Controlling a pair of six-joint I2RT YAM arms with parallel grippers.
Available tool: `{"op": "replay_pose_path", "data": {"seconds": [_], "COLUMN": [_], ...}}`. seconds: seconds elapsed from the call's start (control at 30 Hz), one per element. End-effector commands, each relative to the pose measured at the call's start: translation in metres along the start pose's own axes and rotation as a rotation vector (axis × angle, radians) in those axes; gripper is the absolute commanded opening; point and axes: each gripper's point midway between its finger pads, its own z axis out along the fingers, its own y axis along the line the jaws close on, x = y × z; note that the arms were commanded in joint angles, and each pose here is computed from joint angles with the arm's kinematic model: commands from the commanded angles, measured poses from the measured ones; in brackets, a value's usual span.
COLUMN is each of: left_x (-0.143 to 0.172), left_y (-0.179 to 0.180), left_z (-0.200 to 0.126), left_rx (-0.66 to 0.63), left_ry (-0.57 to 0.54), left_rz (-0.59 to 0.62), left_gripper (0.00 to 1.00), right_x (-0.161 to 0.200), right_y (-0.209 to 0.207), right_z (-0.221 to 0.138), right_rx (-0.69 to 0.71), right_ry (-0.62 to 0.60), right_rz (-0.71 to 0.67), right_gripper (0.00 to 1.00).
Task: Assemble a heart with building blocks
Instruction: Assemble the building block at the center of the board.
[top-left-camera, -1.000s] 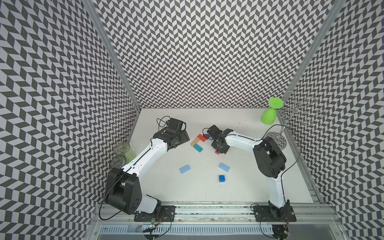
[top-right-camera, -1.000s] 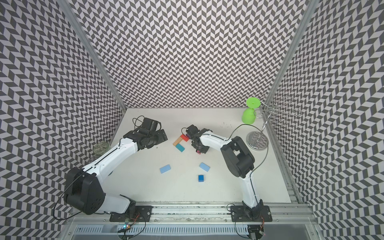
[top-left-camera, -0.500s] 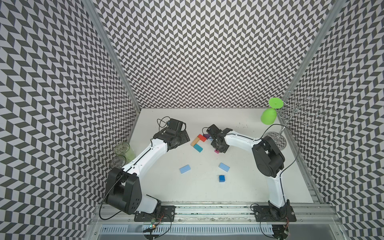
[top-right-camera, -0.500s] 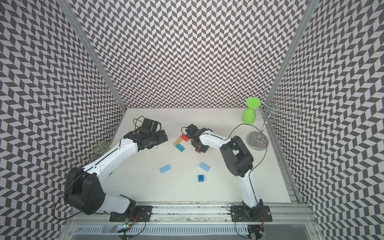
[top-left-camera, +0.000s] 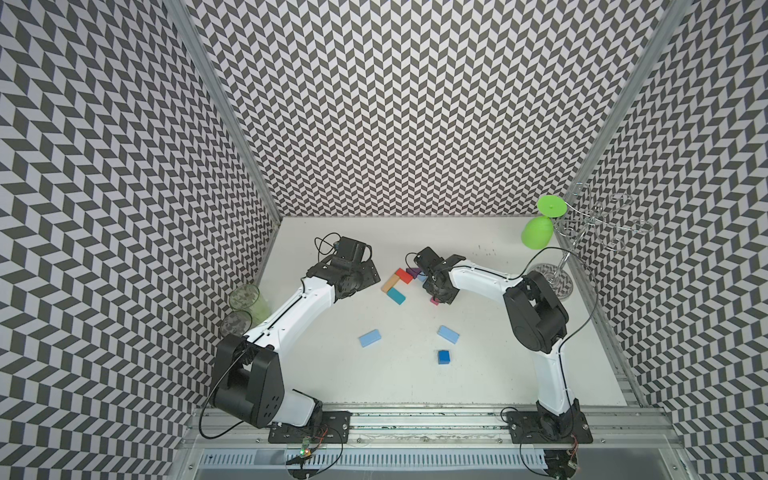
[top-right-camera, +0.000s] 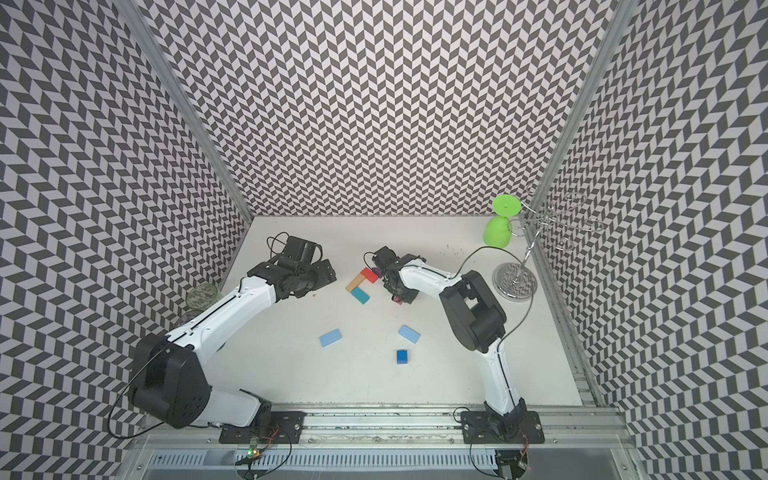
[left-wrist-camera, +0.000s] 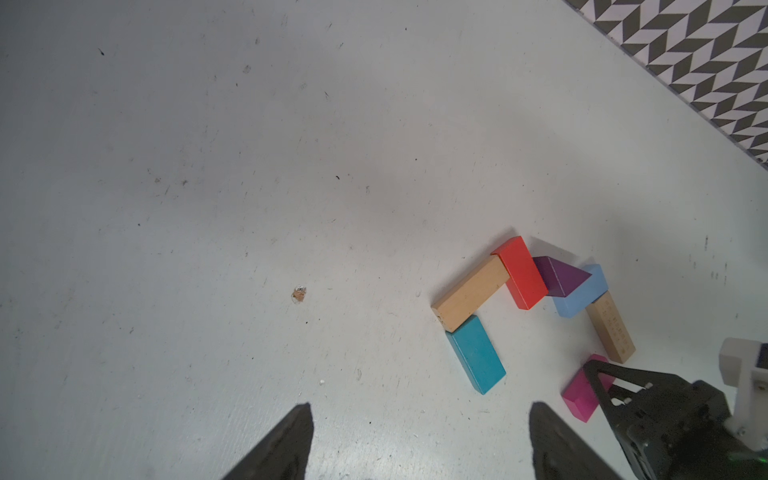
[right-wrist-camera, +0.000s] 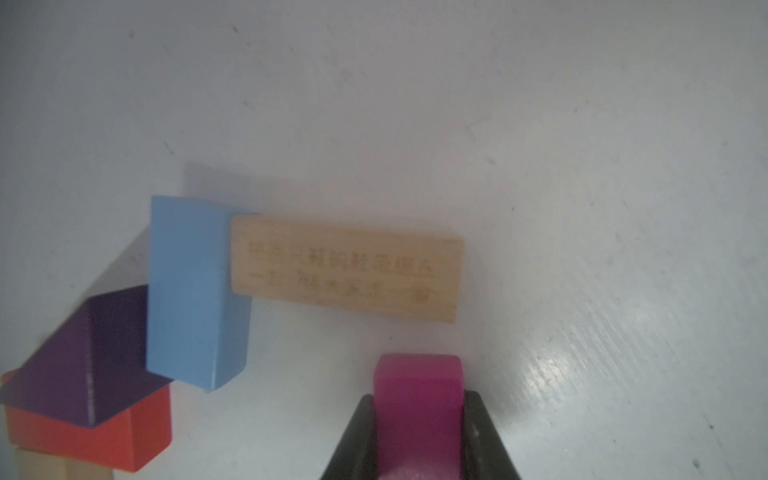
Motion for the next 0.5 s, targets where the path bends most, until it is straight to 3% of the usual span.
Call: {"op": "replay_pose_path", "data": {"seconds": [0.0, 0.47], "left_x": [-0.0004, 0.0007], "left_y": [-0.0002, -0.0006], "left_z": [0.0048, 0.0096], "left_rx": [0.006, 0.007], "left_ry": [-0.001, 0.008], "left_rz": [0.006, 0.005], "left_gripper": [0.84, 0.83], "right_x": [-0.002, -0.0025], "right_y": [-0.0054, -0.0055], "right_z": [0.0114, 0.0162], "right_rx": [0.033, 0.037], "right_ry": [-0.003, 0.008], "right_rz": [0.002, 0.006], "right_gripper": [0.0, 0.0]}}
